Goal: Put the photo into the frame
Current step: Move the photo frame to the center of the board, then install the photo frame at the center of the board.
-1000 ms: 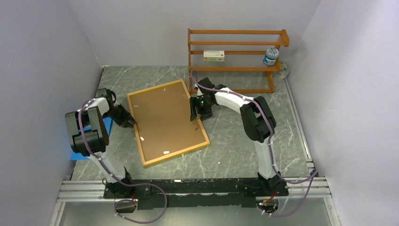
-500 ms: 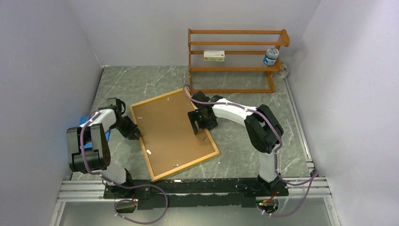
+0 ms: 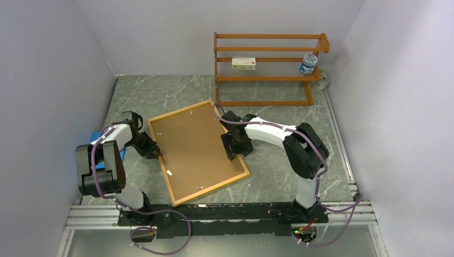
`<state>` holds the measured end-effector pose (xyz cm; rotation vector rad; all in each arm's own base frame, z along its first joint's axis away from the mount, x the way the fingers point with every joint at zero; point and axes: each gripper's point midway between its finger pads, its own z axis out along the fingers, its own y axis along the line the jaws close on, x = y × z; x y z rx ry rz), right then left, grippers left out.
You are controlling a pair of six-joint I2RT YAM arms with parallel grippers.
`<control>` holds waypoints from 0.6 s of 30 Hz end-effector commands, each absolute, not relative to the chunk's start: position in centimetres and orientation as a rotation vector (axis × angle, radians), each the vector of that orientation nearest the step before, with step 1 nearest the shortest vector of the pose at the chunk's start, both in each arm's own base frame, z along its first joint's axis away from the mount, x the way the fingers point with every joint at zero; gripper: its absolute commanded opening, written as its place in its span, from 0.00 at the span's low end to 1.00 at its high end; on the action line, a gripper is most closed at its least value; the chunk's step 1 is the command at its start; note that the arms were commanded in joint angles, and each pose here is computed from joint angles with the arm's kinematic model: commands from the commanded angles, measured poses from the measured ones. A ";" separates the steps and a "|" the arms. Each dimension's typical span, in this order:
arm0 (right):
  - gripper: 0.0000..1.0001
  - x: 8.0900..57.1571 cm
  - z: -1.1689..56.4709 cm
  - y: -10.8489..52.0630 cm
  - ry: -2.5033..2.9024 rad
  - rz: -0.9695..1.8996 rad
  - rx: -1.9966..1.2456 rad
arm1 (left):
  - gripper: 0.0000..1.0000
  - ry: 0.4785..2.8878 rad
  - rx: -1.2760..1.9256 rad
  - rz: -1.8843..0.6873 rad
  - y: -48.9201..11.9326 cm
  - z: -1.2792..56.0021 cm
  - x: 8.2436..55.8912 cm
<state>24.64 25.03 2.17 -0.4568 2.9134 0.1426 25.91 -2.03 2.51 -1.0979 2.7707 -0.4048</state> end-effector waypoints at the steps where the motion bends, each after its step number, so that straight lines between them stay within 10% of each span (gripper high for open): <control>1: 0.64 25.7 2.7 24.0 2.861 0.046 -0.390 | 0.29 2.700 -1.071 -0.454 -2.4 3.9 27.3; 18: 0.46 27.1 4.1 23.7 2.782 0.005 -0.327 | 0.28 2.703 -1.070 -0.506 -3.0 3.5 27.2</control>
